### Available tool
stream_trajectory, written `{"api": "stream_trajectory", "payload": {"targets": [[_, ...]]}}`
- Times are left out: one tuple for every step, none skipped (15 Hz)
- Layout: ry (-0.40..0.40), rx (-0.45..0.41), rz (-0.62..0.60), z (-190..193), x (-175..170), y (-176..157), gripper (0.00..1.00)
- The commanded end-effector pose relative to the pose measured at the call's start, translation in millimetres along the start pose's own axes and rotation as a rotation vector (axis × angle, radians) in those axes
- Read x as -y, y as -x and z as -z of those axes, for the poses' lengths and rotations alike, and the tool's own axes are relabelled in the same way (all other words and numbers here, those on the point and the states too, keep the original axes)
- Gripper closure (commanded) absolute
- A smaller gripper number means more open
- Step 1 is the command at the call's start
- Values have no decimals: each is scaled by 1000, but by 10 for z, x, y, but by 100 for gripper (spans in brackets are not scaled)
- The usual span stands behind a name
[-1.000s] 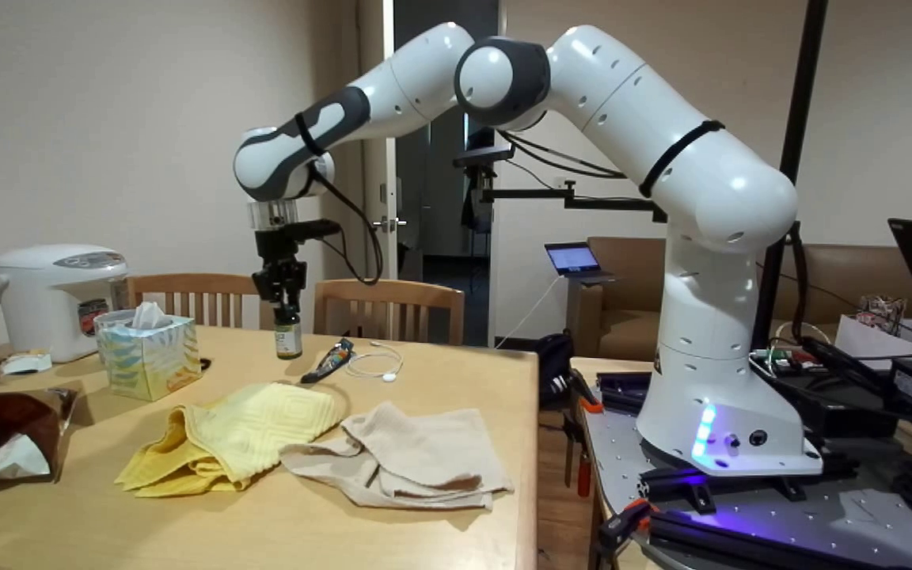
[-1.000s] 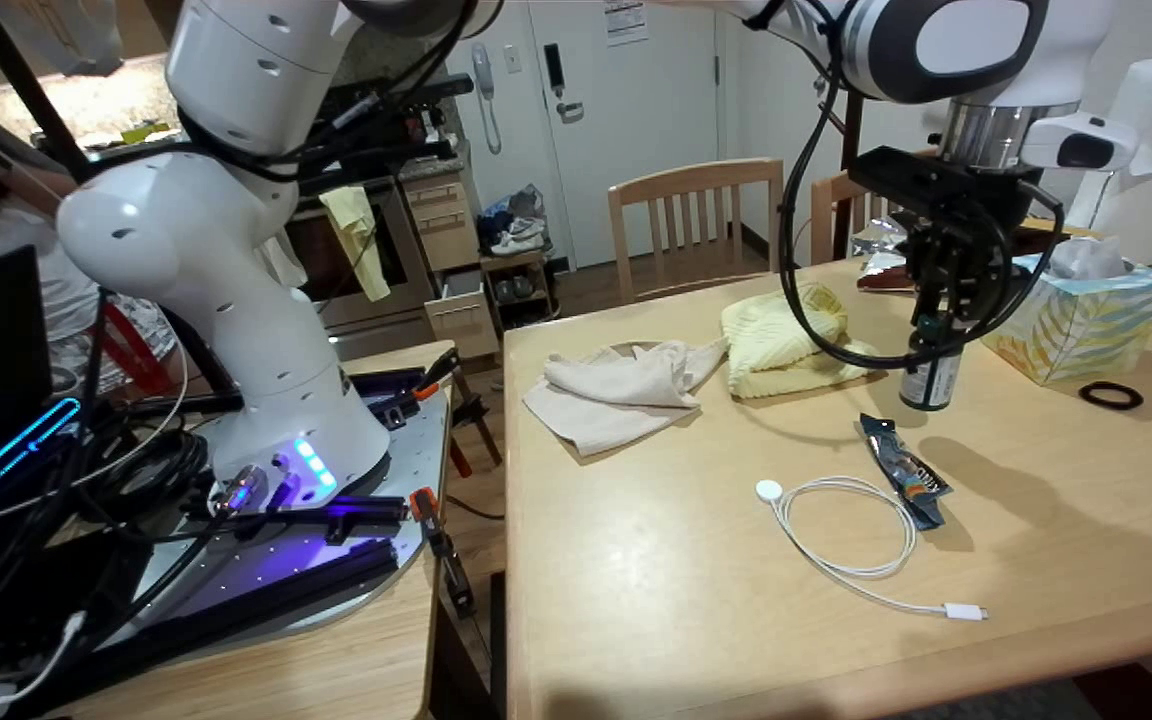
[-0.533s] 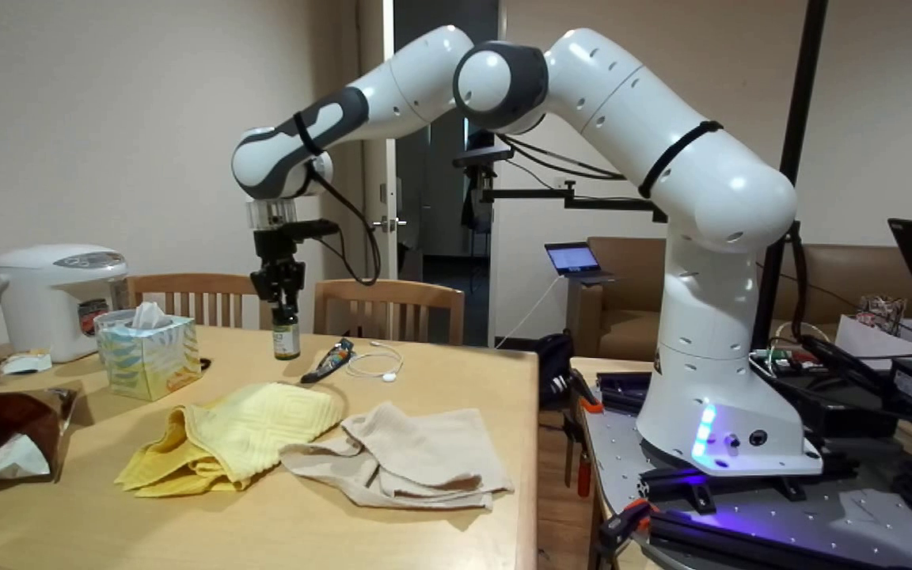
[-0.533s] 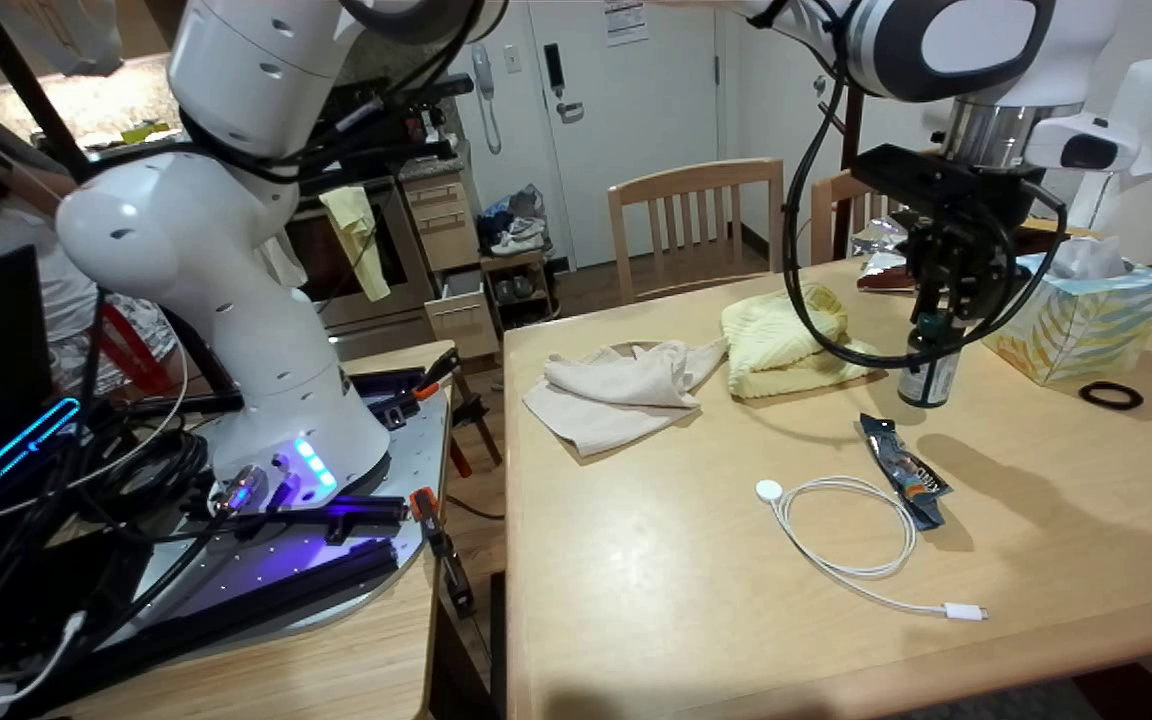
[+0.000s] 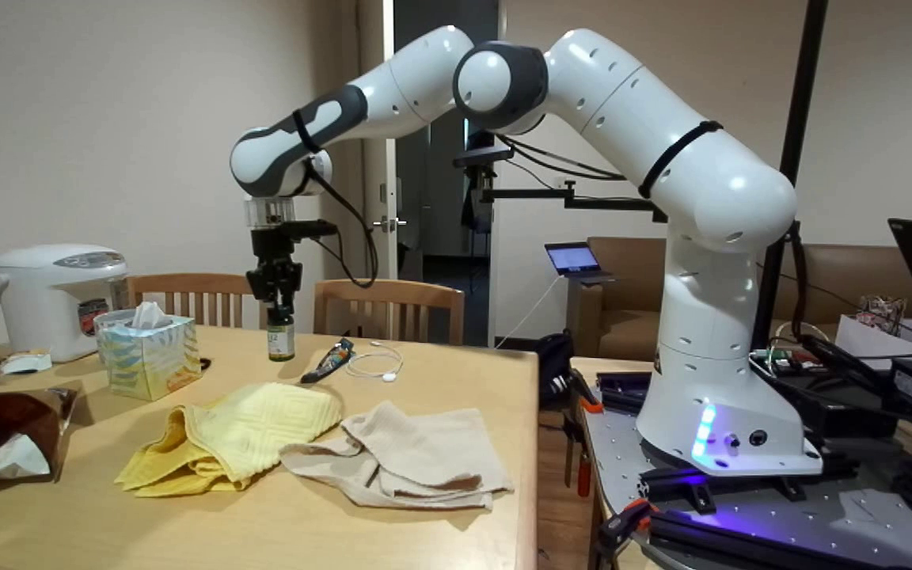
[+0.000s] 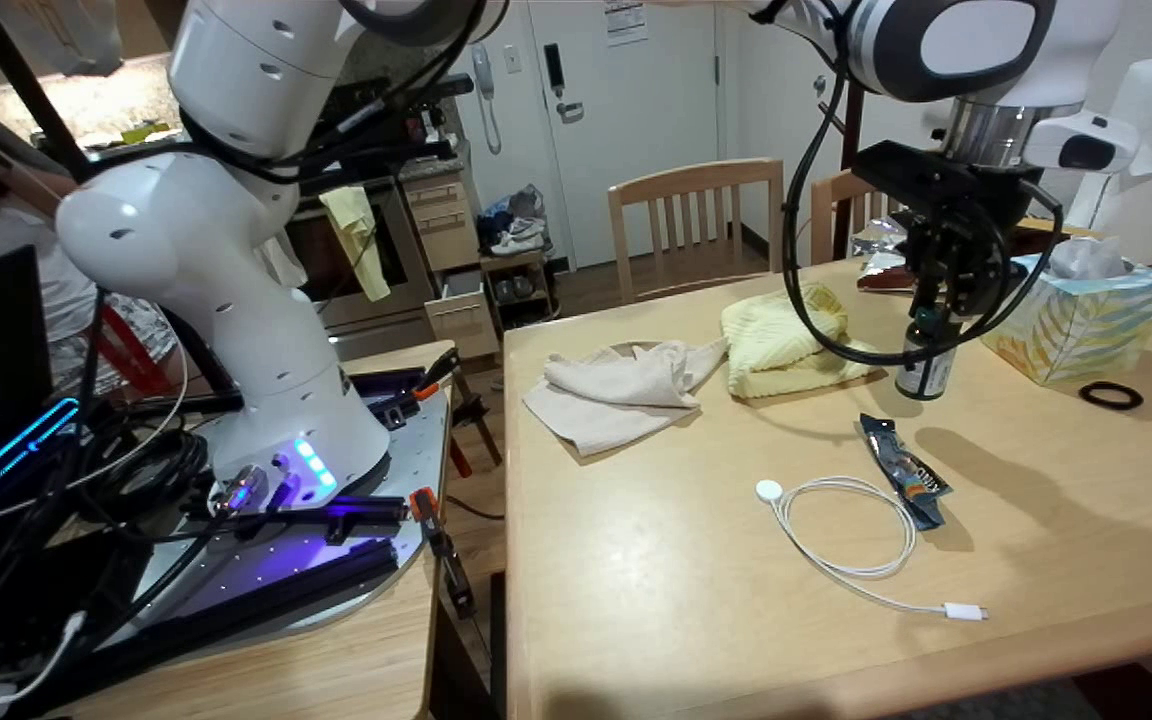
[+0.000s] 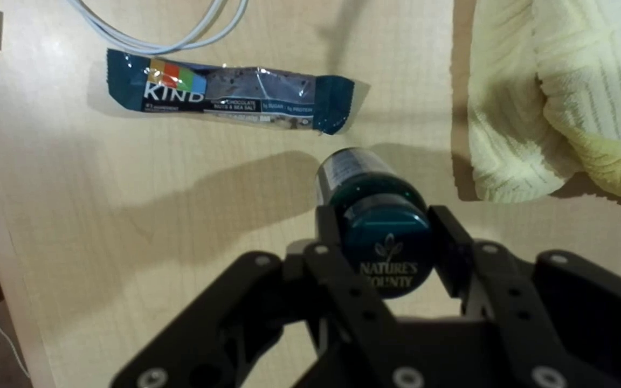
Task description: Pick the bottle on the table and move it forward
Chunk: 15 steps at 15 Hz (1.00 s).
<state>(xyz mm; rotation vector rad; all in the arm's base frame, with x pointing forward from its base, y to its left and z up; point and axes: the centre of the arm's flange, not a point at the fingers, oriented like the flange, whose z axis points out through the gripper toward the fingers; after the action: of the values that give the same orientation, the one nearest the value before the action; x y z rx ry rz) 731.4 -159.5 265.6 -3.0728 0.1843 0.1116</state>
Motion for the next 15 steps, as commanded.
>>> {"api": "stream_trajectory", "payload": {"targets": [[-2,0,0,-1,-1,0,56],[-4,0,-1,-1,-3,0,56],[-5,0,-1,-1,-7,1,56],[-6,-1,-2,0,-10,1,56],[-6,-1,-2,0,-11,1,56],[-6,-1,-2,0,-11,1,81],[-6,0,-13,-48,3,20,81],[0,17,-26,178,50,6,81],[3,24,-37,146,62,-35,81],[0,30,-34,137,76,-84,81],[4,32,-44,140,98,-130,81],[6,41,-43,133,113,-170,81],[10,47,-38,131,128,-196,81],[13,49,-36,116,139,-237,81],[15,56,-34,97,148,-270,81]]}}
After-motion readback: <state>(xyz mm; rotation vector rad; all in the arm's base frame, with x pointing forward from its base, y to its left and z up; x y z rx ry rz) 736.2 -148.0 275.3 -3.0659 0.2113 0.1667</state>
